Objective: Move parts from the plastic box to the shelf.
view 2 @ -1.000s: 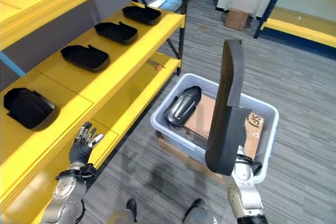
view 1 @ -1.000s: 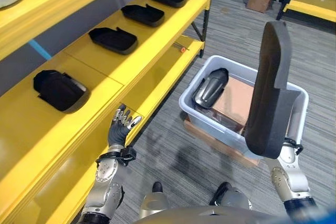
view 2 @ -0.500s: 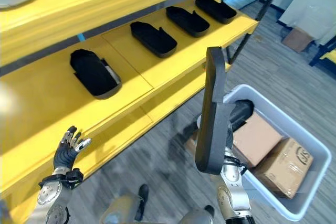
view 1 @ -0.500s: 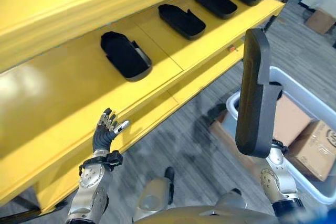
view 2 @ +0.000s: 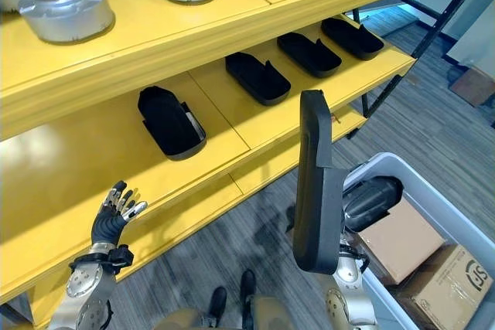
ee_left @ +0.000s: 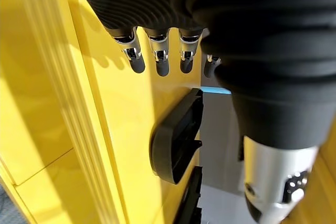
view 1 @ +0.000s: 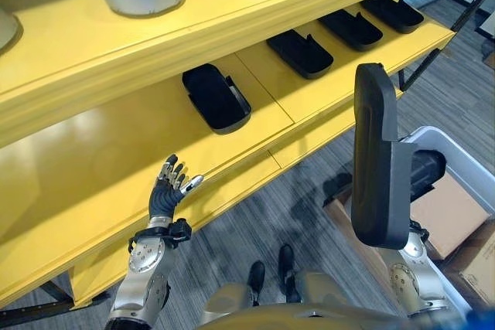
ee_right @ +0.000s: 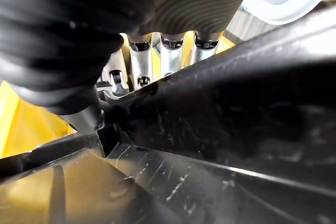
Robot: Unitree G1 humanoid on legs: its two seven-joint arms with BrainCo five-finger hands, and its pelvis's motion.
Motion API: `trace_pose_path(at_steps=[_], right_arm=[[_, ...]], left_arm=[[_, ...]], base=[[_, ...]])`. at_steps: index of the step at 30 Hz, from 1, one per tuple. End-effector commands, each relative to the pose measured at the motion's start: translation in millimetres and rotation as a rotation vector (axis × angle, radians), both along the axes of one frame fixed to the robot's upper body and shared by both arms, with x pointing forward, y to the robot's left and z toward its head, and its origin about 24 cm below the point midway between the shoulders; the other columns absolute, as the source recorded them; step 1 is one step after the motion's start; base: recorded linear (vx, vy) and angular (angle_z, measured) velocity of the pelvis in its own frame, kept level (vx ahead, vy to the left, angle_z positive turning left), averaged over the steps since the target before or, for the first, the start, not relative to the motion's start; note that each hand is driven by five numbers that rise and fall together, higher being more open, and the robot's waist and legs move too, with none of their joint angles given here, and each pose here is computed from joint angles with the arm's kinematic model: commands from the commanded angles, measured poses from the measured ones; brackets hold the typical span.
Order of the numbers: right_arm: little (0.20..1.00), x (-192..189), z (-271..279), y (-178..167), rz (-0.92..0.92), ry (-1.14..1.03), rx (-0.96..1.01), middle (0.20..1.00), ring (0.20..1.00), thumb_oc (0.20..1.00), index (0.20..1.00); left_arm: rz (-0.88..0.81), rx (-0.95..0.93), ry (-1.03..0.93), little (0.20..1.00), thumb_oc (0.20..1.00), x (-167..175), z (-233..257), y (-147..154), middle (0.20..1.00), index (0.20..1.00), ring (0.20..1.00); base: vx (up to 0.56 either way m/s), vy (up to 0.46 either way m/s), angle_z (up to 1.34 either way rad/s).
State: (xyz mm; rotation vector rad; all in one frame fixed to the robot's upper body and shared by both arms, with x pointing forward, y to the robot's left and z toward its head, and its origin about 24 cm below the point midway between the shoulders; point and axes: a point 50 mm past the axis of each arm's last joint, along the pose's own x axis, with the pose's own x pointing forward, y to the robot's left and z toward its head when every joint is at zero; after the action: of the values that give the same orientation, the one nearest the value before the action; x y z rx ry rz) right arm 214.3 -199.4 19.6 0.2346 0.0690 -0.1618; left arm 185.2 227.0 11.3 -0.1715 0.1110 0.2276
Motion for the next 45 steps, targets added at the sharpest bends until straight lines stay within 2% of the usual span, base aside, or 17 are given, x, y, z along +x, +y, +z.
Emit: trace_pose_path(at_steps=[1,10,21,29,45], right_arm=[[0.2,4,26,-10,-0.005,-0.135,0.0,0.2,0.2,0.2,0.2],[0.2,13,33,-10,0.046,-0.149,-0.064,0.2,0.2,0.2,0.2],[0.2,20,31,-16,-0.028,-0.13,-0.061,0.2,0.2,0.2,0.2],[0.2,27,35,-3,0.031,-0.149,-0.085,0.2,0.2,0.2,0.2],[0.2,92,87,46,0.174,-0.289,-0.078,0.2,0.2,0.2,0.2]], left_arm=[[0.02,0.025,-0.096,1.0,1.0,-1,19,12,1.0,1.0,1.0],[0.03,-0.01,-0.124,1.0,1.0,4,22,11,1.0,1.0,1.0],[-0.046,-0.039,-0.158,1.0,1.0,17,29,-4,1.0,1.0,1.0],[-0.047,-0.018,-0.133,1.0,1.0,12,26,5,1.0,1.0,1.0],[-0.092,0.028,-0.127,1.0,1.0,21,36,8,1.0,1.0,1.0]], base=[[0.0,-0.088,-0.03],[-0.08,-0.058,0.21],[-0.01,0.14,0.57],[0.09,0.236,0.35],[0.02,0.055,0.34]])
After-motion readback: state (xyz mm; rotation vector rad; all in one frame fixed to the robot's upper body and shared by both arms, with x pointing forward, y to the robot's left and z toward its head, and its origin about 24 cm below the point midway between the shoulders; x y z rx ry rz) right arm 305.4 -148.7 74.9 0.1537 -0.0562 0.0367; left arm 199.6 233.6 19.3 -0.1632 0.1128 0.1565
